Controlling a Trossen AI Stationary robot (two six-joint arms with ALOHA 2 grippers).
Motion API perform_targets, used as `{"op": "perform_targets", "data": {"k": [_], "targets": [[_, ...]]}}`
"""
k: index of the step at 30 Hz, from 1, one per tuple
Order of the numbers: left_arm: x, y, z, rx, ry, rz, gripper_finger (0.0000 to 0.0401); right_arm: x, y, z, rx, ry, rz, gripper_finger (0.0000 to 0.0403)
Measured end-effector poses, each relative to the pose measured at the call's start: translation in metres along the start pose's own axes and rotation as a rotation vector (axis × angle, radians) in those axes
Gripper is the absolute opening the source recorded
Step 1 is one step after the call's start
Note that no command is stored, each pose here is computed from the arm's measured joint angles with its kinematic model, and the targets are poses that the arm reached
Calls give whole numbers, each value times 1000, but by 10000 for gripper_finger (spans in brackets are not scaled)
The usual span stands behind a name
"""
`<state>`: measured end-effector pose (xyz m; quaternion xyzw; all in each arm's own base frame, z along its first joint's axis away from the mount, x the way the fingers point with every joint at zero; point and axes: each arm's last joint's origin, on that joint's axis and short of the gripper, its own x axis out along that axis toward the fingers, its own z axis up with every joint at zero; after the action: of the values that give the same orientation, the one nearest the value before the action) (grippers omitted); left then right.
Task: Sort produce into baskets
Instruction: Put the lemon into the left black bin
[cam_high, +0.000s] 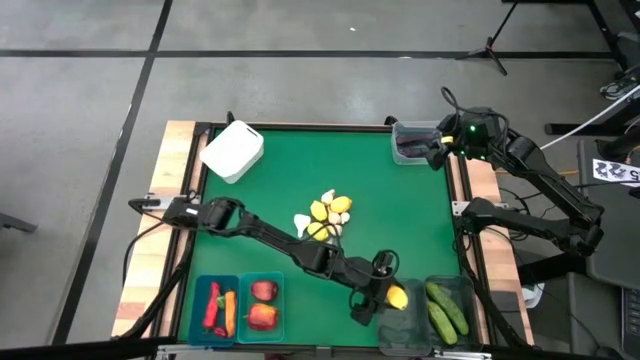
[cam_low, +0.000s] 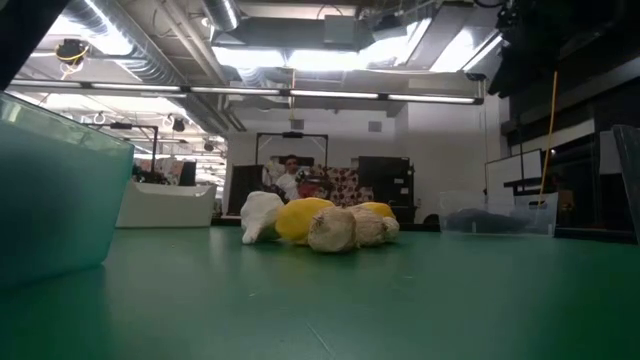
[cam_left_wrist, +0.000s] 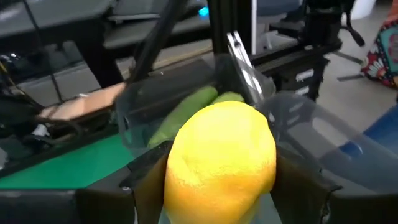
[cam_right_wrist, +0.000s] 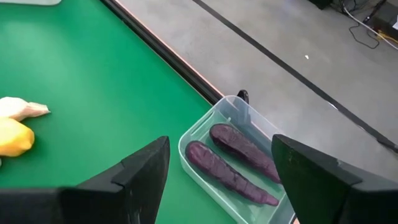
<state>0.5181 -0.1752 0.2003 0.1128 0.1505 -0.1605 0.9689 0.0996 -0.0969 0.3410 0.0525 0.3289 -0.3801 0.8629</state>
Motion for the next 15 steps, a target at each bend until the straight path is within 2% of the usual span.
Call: {"op": "perform_targets", "data": {"k": [5, 10, 12, 15], "targets": [[5, -2, -8, -1, -1, -60, 263, 0, 0, -1, -1, 10, 2, 282], [4, 0, -10, 9, 26, -71, 288, 0, 0, -1, -2, 10, 2, 282], [3, 1, -9, 38, 53, -33, 294, 0, 0, -1, -2, 10, 2, 282], [-11, 8, 12, 151, 165, 83, 295, 0, 0, -2, -4, 21, 3, 282]]}}
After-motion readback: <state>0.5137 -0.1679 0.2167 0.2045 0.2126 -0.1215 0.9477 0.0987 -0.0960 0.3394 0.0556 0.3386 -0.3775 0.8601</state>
